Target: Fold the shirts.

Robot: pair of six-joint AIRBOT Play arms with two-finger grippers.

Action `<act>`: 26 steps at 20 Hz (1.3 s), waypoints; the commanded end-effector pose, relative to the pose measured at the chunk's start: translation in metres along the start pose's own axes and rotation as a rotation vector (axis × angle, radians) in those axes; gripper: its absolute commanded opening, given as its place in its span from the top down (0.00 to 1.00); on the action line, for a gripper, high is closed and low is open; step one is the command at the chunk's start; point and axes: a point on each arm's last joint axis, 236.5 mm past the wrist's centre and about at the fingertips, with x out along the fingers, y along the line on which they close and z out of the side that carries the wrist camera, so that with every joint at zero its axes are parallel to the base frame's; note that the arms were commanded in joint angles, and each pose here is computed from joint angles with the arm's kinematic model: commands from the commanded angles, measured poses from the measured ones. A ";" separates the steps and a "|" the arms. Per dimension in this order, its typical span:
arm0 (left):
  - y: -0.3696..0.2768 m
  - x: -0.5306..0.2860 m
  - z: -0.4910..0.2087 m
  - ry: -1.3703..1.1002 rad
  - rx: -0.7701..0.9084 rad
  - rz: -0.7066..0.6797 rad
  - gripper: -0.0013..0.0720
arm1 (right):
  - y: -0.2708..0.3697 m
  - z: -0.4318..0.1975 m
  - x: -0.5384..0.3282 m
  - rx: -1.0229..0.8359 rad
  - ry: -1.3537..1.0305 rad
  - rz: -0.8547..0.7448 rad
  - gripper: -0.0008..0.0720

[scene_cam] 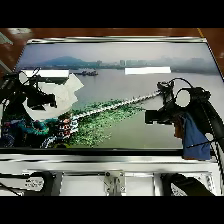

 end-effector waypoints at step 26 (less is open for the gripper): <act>-0.064 -0.060 0.054 -0.280 0.146 -0.081 0.93 | 0.012 0.019 -0.001 0.008 -0.081 0.053 0.10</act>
